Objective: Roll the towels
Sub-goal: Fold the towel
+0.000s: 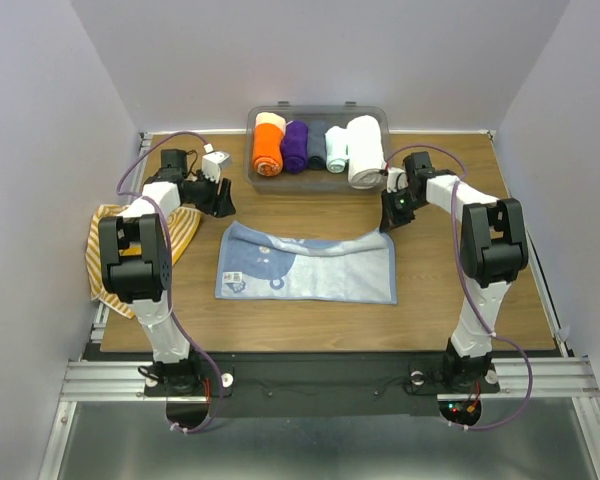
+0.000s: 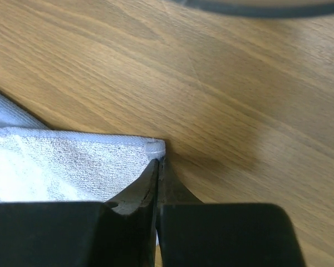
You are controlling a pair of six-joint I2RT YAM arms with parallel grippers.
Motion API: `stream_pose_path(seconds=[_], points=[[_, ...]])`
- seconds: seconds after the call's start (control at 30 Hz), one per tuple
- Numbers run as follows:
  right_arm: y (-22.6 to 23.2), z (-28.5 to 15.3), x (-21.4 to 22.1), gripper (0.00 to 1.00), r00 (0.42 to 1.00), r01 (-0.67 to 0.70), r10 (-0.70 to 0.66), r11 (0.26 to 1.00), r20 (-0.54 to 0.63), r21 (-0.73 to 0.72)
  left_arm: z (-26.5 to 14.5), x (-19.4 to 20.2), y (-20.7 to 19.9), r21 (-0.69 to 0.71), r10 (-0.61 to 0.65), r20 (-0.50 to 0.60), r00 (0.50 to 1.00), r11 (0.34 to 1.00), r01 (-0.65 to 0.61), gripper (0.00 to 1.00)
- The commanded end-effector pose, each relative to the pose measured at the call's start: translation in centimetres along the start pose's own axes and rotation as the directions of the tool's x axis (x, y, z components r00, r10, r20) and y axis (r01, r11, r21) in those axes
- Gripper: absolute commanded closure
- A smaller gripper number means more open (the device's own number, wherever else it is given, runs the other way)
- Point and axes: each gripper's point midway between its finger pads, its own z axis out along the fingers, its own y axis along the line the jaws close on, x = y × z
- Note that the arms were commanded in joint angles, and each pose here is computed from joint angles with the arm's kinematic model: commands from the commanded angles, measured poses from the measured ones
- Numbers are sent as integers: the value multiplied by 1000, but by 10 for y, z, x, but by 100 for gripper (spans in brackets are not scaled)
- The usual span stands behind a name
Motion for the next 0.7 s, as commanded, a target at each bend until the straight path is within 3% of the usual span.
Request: stream_pose_path(seconds=[0.0,0.37,0.67], points=[[14,-5,-11,99,999,17,-15,999,47,-52,9,-5,-2,38,-68,51,996,997,66,38],[20,-14,-14,100,997,32,-27,997,69,-64,27,20,6,24,-146,-1,989,989,146,39],[23,-20,-15,99,996,44,-39,997,82,-67,37,44,3,32,-185,-57,981,982,187,47]])
